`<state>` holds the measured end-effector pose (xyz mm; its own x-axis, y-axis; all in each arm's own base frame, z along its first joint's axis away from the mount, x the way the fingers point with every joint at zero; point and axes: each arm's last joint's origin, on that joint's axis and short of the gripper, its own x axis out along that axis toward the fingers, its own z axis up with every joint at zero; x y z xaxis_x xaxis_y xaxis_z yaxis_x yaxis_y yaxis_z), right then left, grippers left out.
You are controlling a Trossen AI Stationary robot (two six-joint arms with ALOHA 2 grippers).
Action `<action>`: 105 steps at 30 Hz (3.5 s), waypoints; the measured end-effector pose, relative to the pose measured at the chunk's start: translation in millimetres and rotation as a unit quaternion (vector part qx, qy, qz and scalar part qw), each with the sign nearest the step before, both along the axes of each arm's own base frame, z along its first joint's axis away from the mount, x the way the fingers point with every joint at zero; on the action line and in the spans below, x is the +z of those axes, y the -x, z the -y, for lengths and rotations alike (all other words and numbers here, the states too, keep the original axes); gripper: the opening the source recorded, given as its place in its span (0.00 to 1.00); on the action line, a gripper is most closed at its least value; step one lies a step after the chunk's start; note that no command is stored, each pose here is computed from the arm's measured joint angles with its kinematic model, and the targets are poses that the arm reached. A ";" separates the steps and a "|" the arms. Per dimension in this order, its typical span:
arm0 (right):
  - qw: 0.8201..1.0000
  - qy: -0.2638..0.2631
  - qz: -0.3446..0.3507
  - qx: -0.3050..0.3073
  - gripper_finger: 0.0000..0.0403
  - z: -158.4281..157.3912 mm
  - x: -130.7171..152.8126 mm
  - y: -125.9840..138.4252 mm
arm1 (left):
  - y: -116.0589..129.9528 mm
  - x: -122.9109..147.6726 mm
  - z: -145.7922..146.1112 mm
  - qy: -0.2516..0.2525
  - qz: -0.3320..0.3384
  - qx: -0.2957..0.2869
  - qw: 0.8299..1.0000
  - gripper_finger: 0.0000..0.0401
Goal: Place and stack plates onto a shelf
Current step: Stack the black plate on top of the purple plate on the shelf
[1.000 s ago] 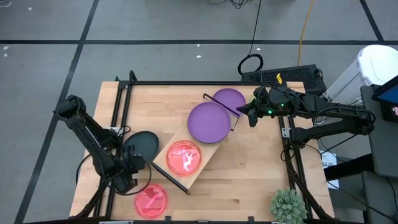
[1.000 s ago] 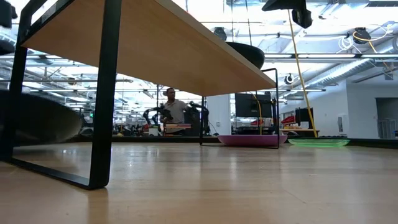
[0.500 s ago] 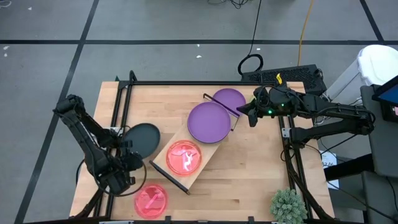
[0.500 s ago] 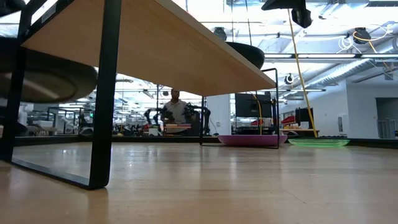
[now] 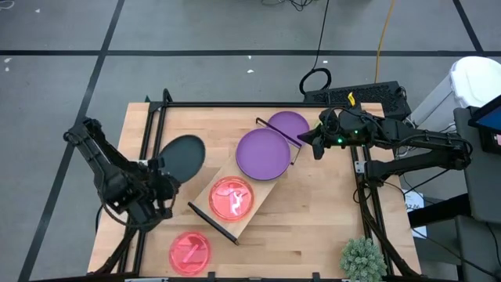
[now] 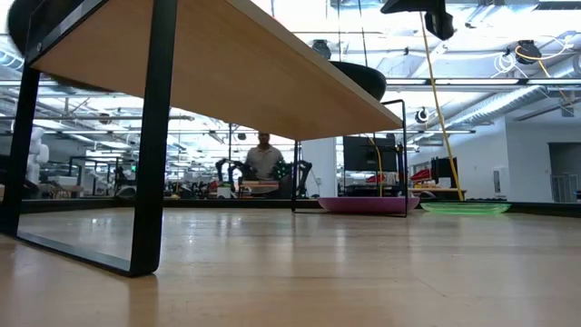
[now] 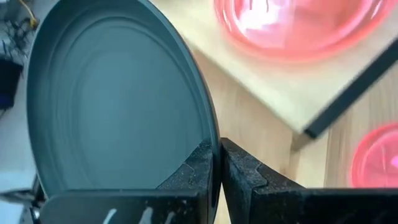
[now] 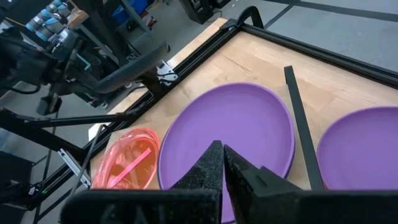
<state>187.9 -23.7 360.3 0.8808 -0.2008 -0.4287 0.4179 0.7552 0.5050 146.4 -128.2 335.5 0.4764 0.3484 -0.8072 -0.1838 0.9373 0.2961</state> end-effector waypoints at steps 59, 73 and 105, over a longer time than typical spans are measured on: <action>0.978 0.048 0.163 0.124 0.00 -34.6 103.3 -20.4 | -111.7 90.6 -64.4 0.086 0.145 -0.276 0.946 0.06; 0.953 0.065 0.069 0.287 0.32 -50.3 173.5 -62.8 | -114.4 88.6 -85.8 0.045 0.127 -0.281 0.950 0.06; 0.897 0.216 -0.132 0.363 0.38 -50.9 85.6 -127.3 | -136.5 71.7 -92.2 -0.014 0.077 -0.340 0.937 0.06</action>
<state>315.2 27.2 445.9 0.7260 0.1881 -0.6615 -0.2019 0.9778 0.0564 282.9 -36.0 407.2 0.7065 -0.0580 -0.7053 0.4098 0.8461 0.3409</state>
